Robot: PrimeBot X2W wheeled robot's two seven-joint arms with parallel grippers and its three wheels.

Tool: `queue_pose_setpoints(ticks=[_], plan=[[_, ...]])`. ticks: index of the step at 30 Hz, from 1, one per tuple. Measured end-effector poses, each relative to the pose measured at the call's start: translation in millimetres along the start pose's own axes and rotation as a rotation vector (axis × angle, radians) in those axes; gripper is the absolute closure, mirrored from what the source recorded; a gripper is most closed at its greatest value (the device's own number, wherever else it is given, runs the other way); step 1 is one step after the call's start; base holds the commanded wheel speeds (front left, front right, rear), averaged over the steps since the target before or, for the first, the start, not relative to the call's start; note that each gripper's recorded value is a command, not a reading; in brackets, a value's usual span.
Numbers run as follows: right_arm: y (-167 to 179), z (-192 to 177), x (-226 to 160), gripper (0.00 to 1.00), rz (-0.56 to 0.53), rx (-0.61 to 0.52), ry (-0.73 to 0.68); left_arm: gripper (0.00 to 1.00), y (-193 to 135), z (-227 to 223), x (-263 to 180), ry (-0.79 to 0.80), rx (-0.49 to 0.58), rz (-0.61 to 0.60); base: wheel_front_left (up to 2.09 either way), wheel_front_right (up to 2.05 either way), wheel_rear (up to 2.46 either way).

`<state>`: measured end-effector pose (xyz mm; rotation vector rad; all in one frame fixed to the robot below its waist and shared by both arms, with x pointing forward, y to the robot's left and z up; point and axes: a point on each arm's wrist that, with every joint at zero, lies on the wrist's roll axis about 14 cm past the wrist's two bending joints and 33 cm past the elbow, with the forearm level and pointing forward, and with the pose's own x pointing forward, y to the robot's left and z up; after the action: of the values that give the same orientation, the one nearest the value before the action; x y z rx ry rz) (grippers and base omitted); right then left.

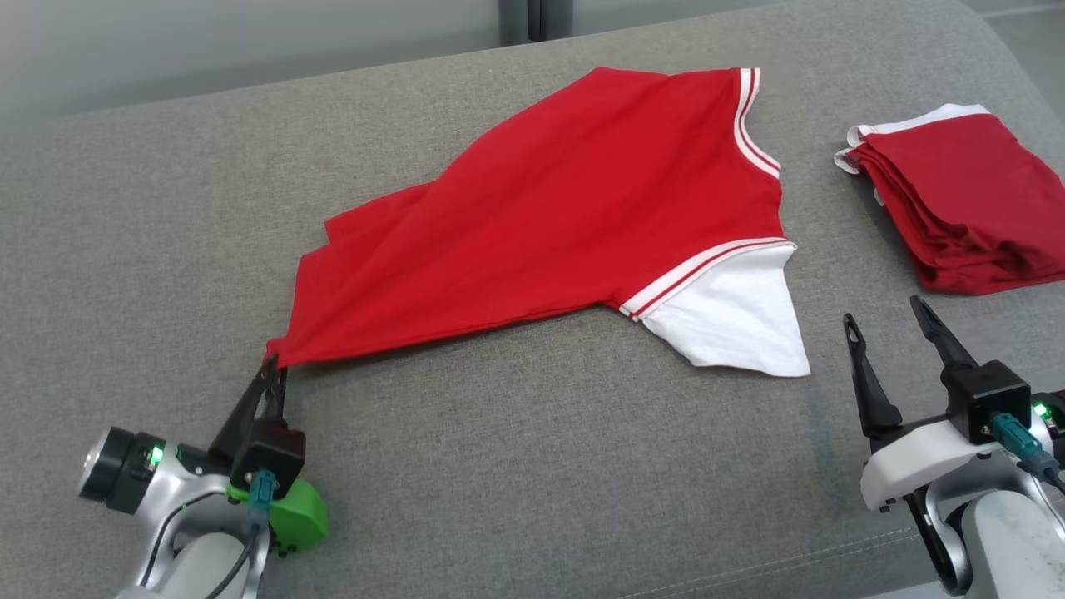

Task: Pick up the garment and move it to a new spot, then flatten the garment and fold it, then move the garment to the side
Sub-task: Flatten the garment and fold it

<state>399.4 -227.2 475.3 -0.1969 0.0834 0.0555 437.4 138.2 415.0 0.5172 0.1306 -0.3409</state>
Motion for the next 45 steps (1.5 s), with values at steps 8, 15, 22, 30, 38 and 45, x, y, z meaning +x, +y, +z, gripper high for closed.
queue_pose_setpoints(ticks=[8,15,22,30,38,45], plan=[[11.8,5.2,3.7,0.0,0.029,0.01,-0.019,1.0,-18.9,-24.3,-34.5,0.078,-0.054,0.032,0.0,0.0,0.0],[11.4,10.2,2.5,0.0,0.024,0.018,-0.034,0.53,-41.1,-30.8,-49.0,0.116,-0.112,0.014,0.0,0.0,0.0],[11.4,20.2,-2.7,0.0,0.013,0.03,-0.066,0.0,-33.9,-21.7,-54.9,0.096,-0.171,0.059,0.0,0.0,0.0],[9.2,32.8,-9.6,0.0,-0.003,0.038,-0.105,0.0,-10.1,-6.8,-67.8,0.045,-0.268,0.156,0.0,0.0,0.0],[9.6,49.3,-15.0,0.0,-0.018,0.051,-0.152,0.0,11.2,36.6,-64.6,-0.095,-0.456,0.229,0.0,0.0,0.0],[12.6,64.0,-21.6,0.0,-0.021,0.064,-0.196,0.0,16.2,63.1,-62.1,-0.182,-0.601,0.24,0.0,0.0,0.0]])
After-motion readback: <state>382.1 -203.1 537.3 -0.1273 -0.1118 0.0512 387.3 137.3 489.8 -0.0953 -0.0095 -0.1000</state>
